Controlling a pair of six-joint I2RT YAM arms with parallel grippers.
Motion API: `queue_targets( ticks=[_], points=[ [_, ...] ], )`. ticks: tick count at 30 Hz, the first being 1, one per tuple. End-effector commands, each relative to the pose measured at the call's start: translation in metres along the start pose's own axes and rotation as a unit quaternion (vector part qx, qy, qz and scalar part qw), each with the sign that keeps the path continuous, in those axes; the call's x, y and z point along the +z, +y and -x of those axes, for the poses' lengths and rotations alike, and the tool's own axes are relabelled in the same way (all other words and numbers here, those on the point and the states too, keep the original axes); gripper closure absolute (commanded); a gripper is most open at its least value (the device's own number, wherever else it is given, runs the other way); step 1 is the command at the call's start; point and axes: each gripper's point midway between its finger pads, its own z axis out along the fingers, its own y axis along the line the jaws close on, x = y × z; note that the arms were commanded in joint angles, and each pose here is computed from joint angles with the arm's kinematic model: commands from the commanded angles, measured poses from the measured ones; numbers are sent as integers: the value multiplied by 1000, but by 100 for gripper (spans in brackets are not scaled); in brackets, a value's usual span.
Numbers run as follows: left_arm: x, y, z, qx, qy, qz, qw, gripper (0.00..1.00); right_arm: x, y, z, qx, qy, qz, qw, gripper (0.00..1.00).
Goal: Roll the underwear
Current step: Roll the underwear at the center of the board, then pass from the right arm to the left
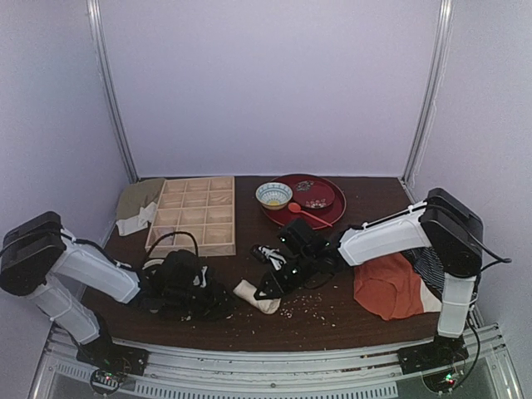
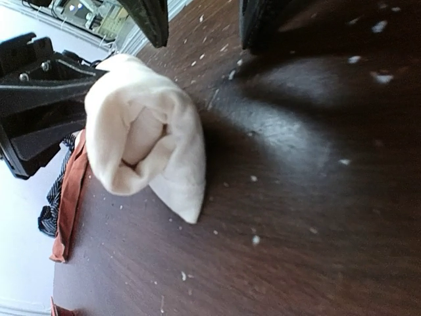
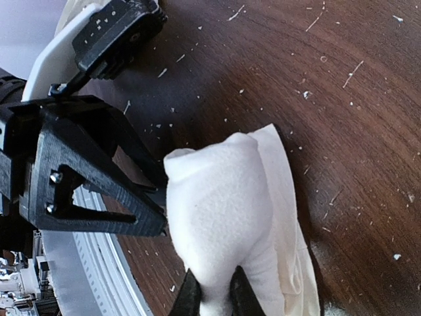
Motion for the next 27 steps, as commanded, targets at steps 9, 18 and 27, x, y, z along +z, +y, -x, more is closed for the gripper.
queue_targets(
  ticks=[9,18,27],
  points=[
    [15,-32,17,-66,-134,-76,986,43,2,-45,-47,46,44,-103,993,100],
    [28,-39,18,-71,-163,-127,976,39,3,-43,-52,43,52,-100,993,100],
    [20,-30,19,-64,-184,-144,970,34,6,-42,-52,48,53,-95,993,100]
  ],
)
